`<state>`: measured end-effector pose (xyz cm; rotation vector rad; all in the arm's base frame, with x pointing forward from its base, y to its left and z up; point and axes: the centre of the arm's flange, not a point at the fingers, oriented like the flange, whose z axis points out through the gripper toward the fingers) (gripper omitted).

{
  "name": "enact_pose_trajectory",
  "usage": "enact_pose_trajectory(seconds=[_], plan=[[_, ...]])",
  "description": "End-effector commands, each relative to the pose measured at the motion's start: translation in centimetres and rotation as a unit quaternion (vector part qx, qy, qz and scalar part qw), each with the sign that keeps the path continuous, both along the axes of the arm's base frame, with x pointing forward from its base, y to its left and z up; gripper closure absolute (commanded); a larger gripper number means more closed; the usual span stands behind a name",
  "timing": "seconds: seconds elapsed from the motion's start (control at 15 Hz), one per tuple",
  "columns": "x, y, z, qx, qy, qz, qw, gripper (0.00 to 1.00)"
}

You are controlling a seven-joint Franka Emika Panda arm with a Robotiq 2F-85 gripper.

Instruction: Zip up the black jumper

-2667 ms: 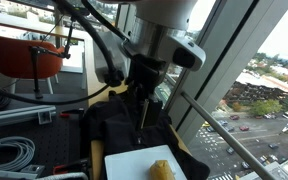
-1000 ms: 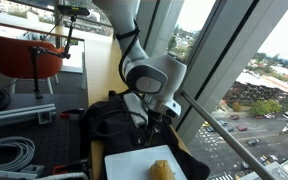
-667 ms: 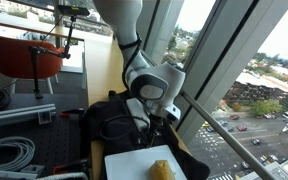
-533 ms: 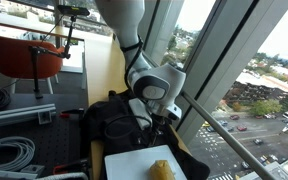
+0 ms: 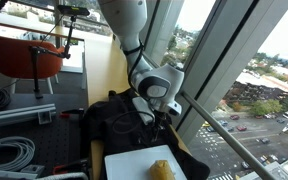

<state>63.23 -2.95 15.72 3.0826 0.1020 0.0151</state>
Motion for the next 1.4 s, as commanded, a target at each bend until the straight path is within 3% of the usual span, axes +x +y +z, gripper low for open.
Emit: enact_pose_trajectory(seconds=[0.0, 0.33, 0.73, 0.8, 1.33], plan=[[-0.3, 2.3, 1.9, -0.019, -0.011, -0.012, 0.9997, 0.0], [-3.8, 3.1, 6.8, -0.038, -0.021, -0.03, 0.9986, 0.0], [-8.9, -0.3, 5.4, -0.029, 0.022, -0.044, 0.9984, 0.0], [-6.7, 0.8, 4.9, -0.03, 0.01, -0.043, 0.9986, 0.0], [-8.5, -0.2, 3.9, -0.027, 0.021, -0.037, 0.9987, 0.0]])
